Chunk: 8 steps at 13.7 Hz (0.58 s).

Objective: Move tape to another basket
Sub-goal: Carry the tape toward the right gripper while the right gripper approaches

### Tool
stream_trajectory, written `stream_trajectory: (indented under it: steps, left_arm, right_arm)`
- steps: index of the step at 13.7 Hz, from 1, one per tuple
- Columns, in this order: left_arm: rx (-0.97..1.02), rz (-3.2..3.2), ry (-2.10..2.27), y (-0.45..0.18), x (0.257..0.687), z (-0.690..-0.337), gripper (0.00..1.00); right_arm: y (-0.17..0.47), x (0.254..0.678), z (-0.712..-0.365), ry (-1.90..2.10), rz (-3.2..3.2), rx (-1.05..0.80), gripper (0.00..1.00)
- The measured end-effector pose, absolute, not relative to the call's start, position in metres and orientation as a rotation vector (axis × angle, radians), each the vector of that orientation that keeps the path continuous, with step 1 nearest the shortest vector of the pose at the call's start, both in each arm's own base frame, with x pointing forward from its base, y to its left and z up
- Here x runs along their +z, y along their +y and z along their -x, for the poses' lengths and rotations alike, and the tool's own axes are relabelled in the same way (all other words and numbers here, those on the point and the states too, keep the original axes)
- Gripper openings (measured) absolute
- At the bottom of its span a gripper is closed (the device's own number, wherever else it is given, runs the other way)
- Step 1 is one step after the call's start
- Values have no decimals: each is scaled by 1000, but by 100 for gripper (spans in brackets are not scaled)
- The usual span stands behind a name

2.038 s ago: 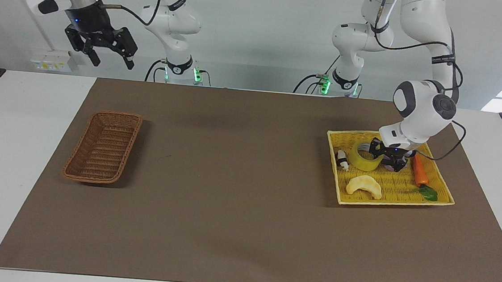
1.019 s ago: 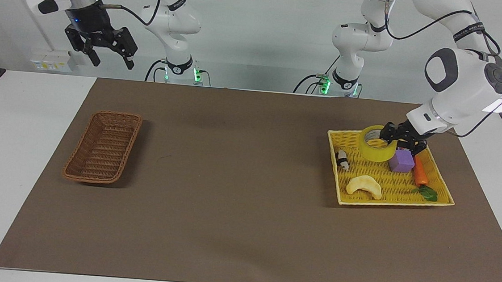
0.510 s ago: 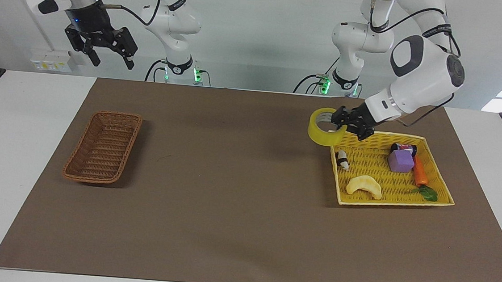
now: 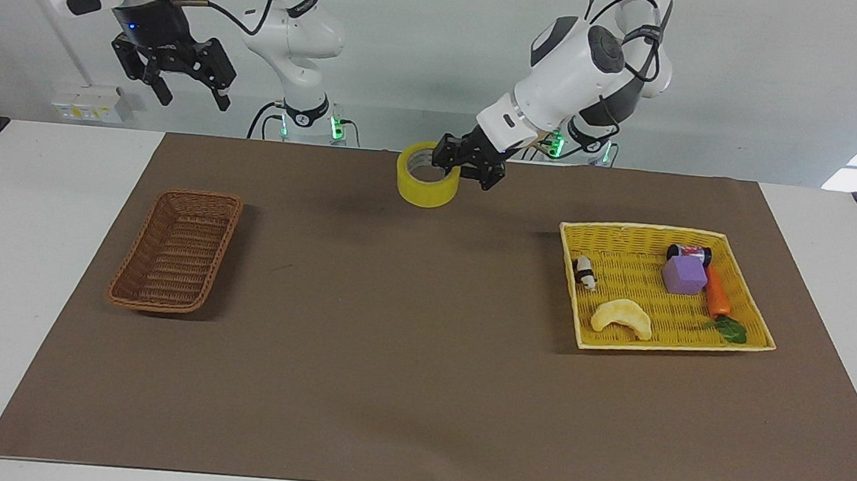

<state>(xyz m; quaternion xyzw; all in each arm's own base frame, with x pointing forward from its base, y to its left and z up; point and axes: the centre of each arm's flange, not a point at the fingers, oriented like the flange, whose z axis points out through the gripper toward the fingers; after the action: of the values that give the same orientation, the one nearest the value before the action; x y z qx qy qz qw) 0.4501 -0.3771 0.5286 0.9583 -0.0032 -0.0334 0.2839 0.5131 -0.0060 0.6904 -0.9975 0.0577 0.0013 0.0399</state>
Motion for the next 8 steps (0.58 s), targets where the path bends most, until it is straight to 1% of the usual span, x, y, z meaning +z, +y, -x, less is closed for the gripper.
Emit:
stream_trajectory:
  steps: [4,8]
  left_arm:
    - [-64,-2549,27,-389,533,-444,10]
    - [-77,-2536,27,-394,533,-440,10]
  right_arm:
    - [27,662,-522,98,2994,30,100]
    - [56,653,-528,59,2789,25,100]
